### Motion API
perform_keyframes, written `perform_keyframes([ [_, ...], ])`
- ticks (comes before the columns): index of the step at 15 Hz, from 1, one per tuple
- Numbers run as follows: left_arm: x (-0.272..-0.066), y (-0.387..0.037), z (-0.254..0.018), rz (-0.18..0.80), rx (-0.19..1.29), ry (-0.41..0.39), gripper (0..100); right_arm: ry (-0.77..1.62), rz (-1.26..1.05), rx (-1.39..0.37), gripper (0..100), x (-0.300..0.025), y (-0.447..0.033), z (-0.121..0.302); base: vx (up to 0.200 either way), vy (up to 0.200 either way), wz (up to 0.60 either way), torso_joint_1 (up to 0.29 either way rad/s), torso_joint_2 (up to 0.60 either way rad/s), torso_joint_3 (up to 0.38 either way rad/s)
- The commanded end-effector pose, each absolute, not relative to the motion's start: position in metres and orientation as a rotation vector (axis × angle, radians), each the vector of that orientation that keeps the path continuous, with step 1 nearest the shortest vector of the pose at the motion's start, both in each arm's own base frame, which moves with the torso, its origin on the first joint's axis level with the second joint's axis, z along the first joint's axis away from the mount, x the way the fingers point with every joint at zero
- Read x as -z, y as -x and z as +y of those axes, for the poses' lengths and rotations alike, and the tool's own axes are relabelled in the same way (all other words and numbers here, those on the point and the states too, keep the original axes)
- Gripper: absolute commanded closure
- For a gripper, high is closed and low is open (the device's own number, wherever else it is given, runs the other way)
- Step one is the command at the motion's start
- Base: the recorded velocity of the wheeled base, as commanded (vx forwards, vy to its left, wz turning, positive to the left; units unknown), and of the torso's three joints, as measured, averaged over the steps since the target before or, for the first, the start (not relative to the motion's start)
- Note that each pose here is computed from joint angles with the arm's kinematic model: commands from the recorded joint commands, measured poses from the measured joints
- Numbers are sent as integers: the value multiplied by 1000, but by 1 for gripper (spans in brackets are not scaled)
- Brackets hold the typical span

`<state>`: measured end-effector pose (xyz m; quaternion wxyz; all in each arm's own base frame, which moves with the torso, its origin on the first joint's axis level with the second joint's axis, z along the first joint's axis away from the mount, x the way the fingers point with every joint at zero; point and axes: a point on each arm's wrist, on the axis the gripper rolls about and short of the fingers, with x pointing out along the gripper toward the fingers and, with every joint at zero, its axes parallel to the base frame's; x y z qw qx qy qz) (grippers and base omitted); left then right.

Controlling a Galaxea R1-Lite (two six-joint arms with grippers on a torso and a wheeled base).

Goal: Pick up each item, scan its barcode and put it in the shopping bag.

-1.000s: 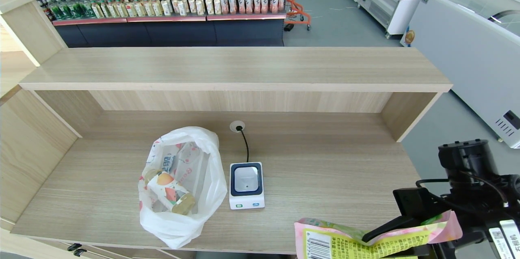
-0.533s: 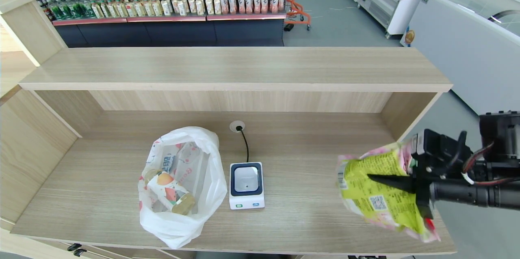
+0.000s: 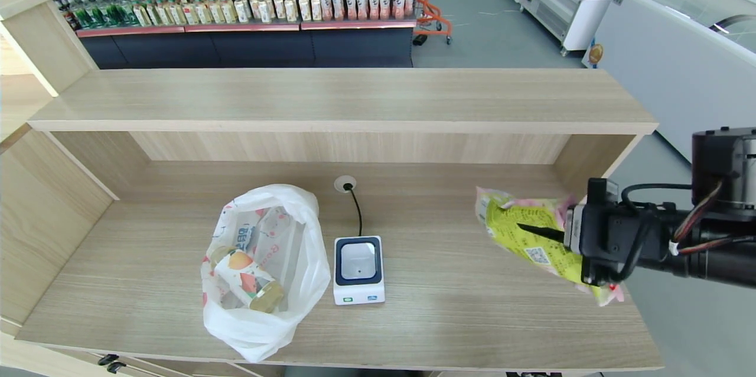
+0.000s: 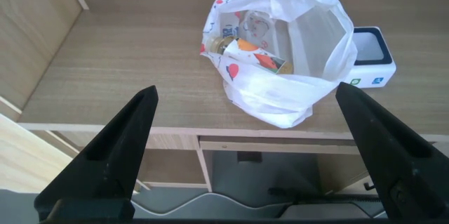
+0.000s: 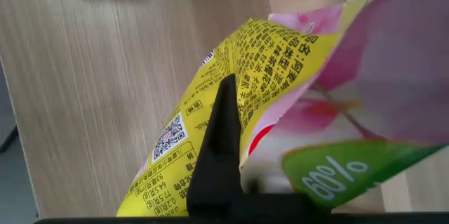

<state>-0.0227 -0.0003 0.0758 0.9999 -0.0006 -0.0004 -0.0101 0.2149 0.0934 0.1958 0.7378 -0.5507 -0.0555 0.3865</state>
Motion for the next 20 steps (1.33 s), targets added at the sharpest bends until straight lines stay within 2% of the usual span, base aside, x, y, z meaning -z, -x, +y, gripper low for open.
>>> perform_keyframes([
  [1, -76, 23, 0, -2, 20, 2, 0, 1337, -197, -952, 100, -192, -202, 108, 0, 0, 0, 0, 0, 0],
  [5, -76, 23, 0, -2, 20, -5, 0, 1578, -220, -1009, 100, -191, -187, 100, 0, 0, 0, 0, 0, 0],
  [9, -76, 23, 0, -2, 20, -3, 0, 1735, -139, -961, 100, -197, -167, 87, 0, 0, 0, 0, 0, 0],
  [12, -76, 23, 0, -2, 20, 0, 0, 1799, -175, -911, 100, -210, -171, 88, 0, 200, 0, 2, 4, 6],
  [17, -76, 23, 0, -2, 20, -2, 0, 1818, -202, -941, 100, -212, -187, 102, 0, 200, 0, 8, 0, -1],
  [20, -76, 23, 0, -2, 20, -5, 0, 1873, -177, -1025, 100, -200, -192, 106, 0, 0, 0, 0, 0, 0],
])
